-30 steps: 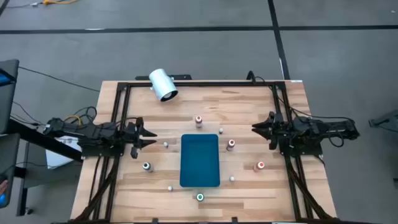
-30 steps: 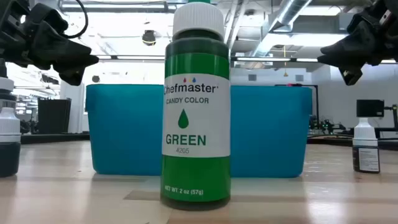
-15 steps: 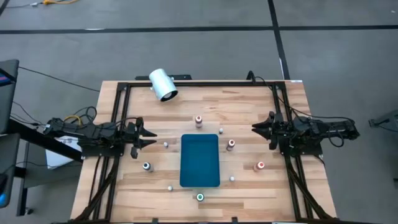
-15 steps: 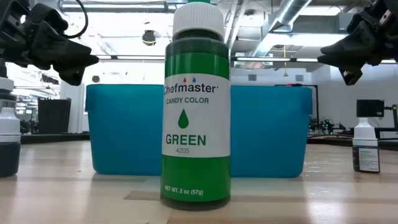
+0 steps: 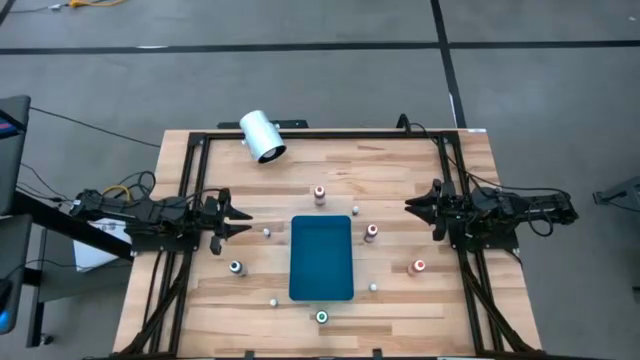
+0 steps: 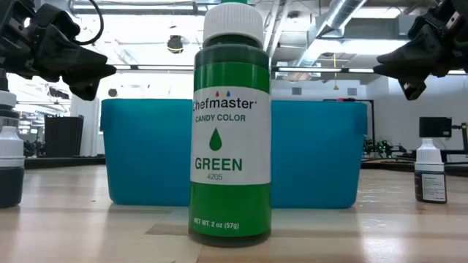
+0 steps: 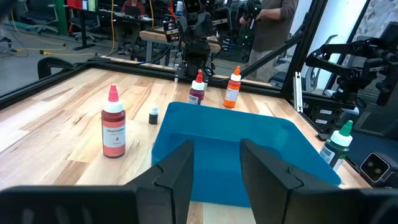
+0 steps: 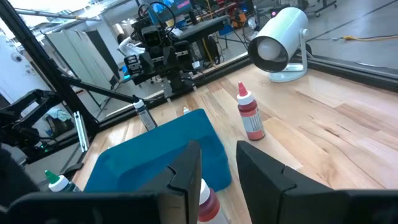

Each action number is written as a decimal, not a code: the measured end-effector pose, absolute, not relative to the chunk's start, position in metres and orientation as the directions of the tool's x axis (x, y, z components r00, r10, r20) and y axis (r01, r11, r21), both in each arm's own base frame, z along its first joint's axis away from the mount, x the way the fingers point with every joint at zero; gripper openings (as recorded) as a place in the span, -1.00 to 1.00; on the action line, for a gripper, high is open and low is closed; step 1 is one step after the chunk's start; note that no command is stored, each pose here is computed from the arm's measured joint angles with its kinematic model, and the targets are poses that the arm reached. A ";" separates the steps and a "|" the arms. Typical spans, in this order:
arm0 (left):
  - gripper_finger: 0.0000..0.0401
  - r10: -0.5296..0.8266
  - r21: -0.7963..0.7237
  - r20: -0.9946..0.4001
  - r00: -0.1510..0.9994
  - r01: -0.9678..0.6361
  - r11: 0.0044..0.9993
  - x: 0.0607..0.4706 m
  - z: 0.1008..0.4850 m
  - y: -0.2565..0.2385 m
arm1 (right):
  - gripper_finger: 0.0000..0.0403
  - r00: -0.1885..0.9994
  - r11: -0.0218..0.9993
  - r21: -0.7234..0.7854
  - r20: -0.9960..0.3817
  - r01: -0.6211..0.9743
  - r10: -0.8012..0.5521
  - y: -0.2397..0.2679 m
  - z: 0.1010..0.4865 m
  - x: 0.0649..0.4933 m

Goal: Pick & Place food coloring

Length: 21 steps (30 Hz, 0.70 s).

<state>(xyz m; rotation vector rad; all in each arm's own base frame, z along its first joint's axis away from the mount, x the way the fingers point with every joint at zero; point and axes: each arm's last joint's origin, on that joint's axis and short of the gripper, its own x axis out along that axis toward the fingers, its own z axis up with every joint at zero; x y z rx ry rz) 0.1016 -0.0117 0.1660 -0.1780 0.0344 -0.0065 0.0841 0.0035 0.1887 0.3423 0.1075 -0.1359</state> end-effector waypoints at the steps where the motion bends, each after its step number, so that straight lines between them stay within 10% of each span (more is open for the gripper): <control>1: -0.40 -0.010 -0.177 -0.034 0.999 0.004 0.984 0.102 0.166 -0.012 | -0.54 0.985 0.933 0.327 -0.128 0.151 -0.114 0.004 0.189 0.084; 21: -0.40 -0.010 -0.177 -0.033 0.999 0.004 0.984 0.102 0.166 -0.012 | -0.54 0.979 0.931 0.314 -0.140 0.187 -0.149 0.002 0.187 0.084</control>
